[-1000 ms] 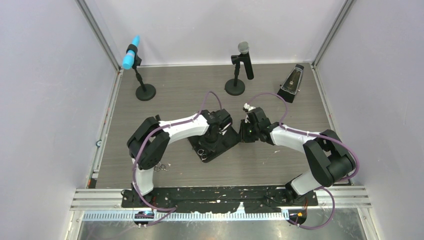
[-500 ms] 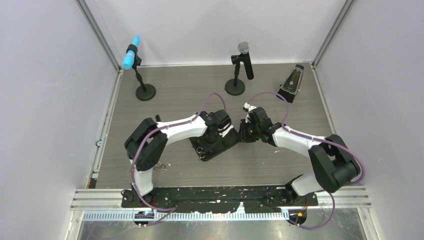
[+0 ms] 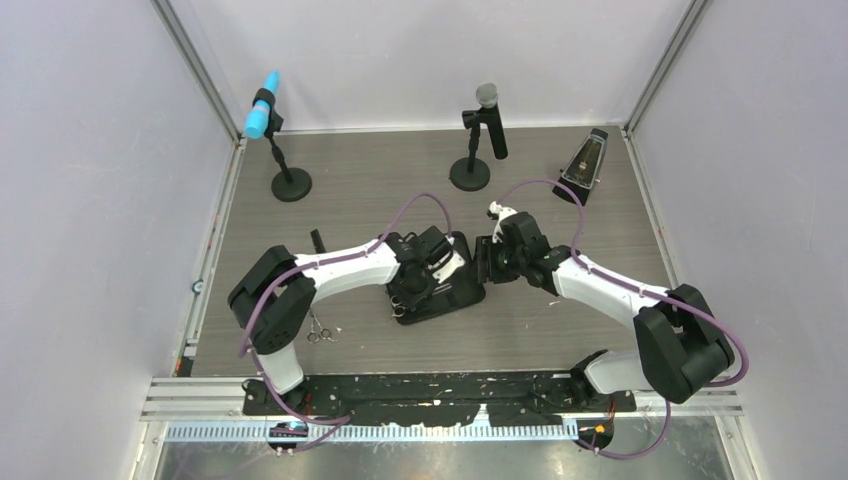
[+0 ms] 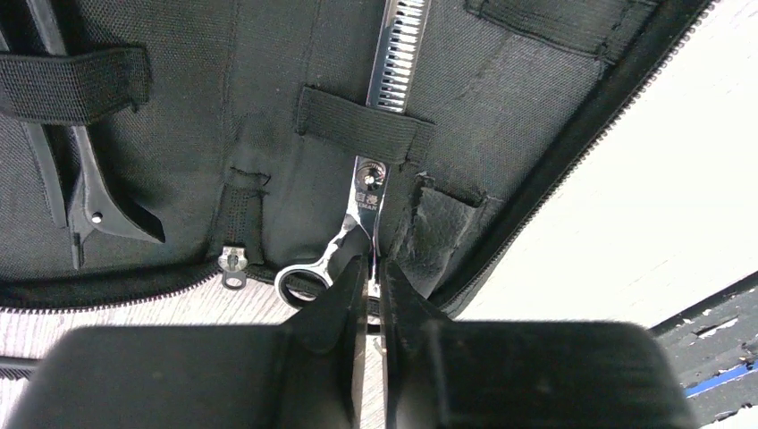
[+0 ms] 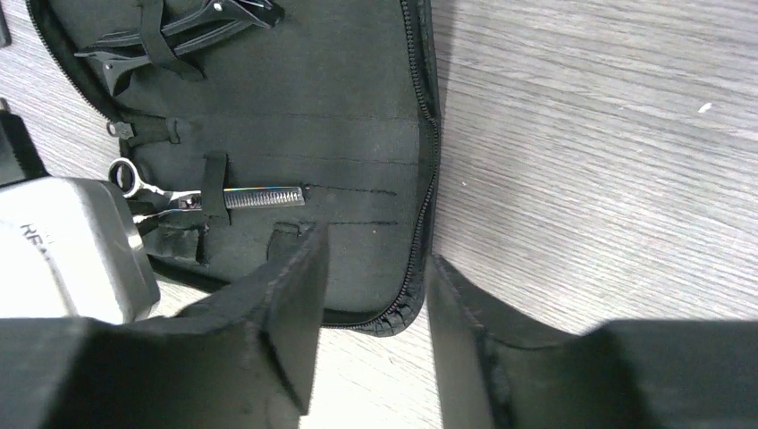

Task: Sort the hair-cutting tools
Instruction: Adjust the hairdressing tool bag at the center of the board.

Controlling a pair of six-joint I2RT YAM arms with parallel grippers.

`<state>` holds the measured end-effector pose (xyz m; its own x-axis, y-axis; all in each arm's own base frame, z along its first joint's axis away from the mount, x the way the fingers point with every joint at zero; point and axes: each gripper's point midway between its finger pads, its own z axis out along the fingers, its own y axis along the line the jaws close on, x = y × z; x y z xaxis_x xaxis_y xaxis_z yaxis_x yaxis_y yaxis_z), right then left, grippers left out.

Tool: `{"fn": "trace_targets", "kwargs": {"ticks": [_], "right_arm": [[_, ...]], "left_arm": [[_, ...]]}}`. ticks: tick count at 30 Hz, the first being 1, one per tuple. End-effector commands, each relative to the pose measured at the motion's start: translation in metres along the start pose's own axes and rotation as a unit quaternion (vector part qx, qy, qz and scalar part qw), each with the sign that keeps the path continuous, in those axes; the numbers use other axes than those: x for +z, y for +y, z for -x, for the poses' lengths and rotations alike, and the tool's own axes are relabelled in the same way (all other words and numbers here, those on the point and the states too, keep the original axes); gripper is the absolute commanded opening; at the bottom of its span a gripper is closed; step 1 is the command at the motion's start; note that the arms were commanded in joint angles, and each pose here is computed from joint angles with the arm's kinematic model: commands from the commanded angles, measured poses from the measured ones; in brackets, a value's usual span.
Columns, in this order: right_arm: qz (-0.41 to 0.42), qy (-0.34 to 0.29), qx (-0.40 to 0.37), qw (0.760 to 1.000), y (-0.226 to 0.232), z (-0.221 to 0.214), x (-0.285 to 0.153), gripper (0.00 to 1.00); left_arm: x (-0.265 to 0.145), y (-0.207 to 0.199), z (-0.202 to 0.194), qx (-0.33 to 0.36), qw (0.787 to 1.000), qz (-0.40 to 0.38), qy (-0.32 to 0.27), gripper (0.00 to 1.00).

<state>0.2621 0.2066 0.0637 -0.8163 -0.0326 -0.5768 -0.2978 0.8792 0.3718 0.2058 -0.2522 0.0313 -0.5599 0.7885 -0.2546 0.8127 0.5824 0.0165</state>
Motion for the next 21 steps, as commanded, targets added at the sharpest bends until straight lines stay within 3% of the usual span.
{"fn": "trace_targets", "kwargs": {"ticks": [1,2,6,8,13,17,21], "right_arm": [[-0.003,-0.043,-0.015,0.999,0.007,0.028,-0.011,0.55],[-0.006,-0.044,-0.017,0.999,0.006,0.029,-0.012,0.57],[-0.02,-0.049,-0.023,0.998,0.002,0.033,-0.013,0.59],[-0.023,-0.044,-0.023,0.999,0.001,0.033,-0.01,0.58],[-0.026,-0.017,-0.015,0.999,-0.002,0.024,0.005,0.52],[-0.034,0.003,-0.008,0.999,-0.008,0.012,0.014,0.46],[-0.035,0.017,0.0,0.999,-0.012,0.0,0.018,0.41]], "left_arm": [[-0.013,-0.003,0.021,0.0,0.999,-0.004,-0.043,0.17],[-0.015,-0.003,0.024,-0.001,0.999,-0.003,-0.049,0.23],[-0.032,0.003,0.033,-0.038,0.996,0.019,-0.082,0.61],[-0.043,0.005,0.036,-0.061,0.992,0.027,-0.103,0.7],[-0.067,0.015,0.024,-0.181,0.971,0.048,-0.148,0.75],[-0.069,0.02,-0.001,-0.337,0.925,0.024,-0.173,0.75],[-0.054,0.02,-0.018,-0.435,0.878,-0.008,-0.202,0.72]]}}
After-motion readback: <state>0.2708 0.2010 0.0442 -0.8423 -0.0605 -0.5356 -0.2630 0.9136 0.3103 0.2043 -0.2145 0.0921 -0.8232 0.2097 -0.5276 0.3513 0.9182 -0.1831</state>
